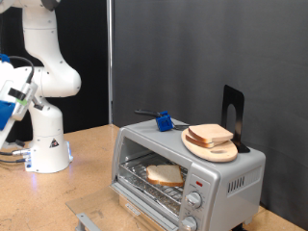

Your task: Make a piece of toast with the oven

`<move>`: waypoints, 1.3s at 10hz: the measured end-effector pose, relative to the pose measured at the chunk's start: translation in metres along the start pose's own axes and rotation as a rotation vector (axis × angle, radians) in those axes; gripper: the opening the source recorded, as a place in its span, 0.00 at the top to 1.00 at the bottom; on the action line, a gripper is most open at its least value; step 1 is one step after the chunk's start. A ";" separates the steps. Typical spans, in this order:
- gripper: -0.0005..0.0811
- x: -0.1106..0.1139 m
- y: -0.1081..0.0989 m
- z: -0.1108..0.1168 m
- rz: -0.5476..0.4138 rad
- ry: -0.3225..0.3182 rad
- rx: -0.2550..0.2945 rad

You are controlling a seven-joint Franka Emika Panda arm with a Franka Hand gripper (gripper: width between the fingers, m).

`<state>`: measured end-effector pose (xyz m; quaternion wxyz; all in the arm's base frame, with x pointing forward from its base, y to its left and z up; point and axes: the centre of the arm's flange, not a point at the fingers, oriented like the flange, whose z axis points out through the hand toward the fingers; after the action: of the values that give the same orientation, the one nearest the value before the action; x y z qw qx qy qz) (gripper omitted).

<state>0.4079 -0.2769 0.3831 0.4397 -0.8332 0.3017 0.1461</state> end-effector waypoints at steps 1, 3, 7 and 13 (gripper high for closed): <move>0.00 0.002 0.001 0.001 -0.013 -0.014 -0.032; 0.00 0.003 0.000 0.003 -0.008 -0.006 0.022; 0.00 0.027 0.031 0.046 0.012 0.065 0.027; 0.00 0.075 0.088 0.110 0.007 0.149 -0.116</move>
<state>0.4129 -0.2529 0.2253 0.3665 -0.8648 0.3275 0.1026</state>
